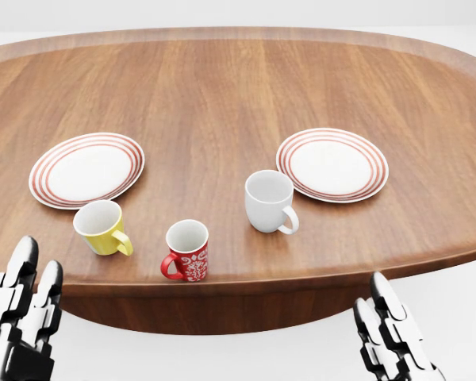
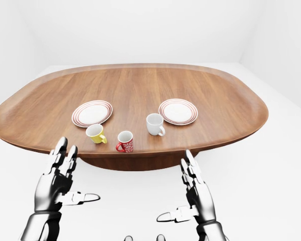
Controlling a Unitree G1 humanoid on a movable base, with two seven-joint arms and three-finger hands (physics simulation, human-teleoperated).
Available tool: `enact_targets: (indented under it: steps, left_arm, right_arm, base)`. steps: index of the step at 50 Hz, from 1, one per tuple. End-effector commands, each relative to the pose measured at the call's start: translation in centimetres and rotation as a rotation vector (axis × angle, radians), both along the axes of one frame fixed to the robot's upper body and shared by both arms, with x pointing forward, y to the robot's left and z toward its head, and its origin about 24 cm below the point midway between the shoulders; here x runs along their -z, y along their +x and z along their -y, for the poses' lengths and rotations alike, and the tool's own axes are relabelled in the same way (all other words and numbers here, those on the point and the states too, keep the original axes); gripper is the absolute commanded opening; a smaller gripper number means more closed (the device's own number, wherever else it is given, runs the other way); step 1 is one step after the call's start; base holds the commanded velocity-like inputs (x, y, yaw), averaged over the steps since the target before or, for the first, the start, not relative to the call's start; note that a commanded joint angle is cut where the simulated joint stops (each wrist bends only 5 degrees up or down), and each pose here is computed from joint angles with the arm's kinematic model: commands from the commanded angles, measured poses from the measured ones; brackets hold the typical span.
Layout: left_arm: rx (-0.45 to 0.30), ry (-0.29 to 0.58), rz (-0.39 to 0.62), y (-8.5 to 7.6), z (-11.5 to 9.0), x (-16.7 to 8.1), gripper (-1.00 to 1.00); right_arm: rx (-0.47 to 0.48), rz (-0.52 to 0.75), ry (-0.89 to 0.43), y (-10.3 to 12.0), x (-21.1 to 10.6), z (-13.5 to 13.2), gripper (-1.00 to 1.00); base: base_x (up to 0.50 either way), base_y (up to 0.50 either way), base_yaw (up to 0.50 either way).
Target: Put the red mug on the left plate.
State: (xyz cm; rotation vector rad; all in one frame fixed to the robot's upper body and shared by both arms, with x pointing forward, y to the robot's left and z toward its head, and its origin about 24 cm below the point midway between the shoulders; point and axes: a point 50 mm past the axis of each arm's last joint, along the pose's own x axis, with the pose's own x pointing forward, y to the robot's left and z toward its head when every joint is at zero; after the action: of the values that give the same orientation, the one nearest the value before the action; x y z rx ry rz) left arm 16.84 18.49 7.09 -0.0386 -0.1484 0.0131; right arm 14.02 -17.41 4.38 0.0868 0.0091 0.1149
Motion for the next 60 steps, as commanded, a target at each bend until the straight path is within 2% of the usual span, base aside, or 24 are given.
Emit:
enact_targets:
  steps: [1,10,27,60]
  left_arm:
    - [-0.004,-0.004,-0.002,-0.50,-0.18,-0.06,1.00]
    - [-0.002,-0.003,-0.002,-0.50,-0.15,-0.07,1.00]
    - [0.005,0.002,-0.007,-0.64,0.01,-0.02,1.00]
    - [0.012,0.003,-0.009,-0.68,0.04,0.00,1.00]
  right_arm:
    - [-0.010,-0.007,0.013,-0.61,-0.03,0.04,1.00]
    - [0.001,-0.002,-0.008,-0.38,-0.11,0.12,1.00]
    - [-0.037,-0.024,-0.002,-0.72,0.33,-0.04,1.00]
    - [-0.048,-0.049,0.009,-0.96,0.86,-0.17,1.00]
  base:
    - [0.00,0.00,0.00]
    - [0.00,0.00,0.00]
    - [0.12,0.50,0.00]
    - [0.18,0.50,0.00]
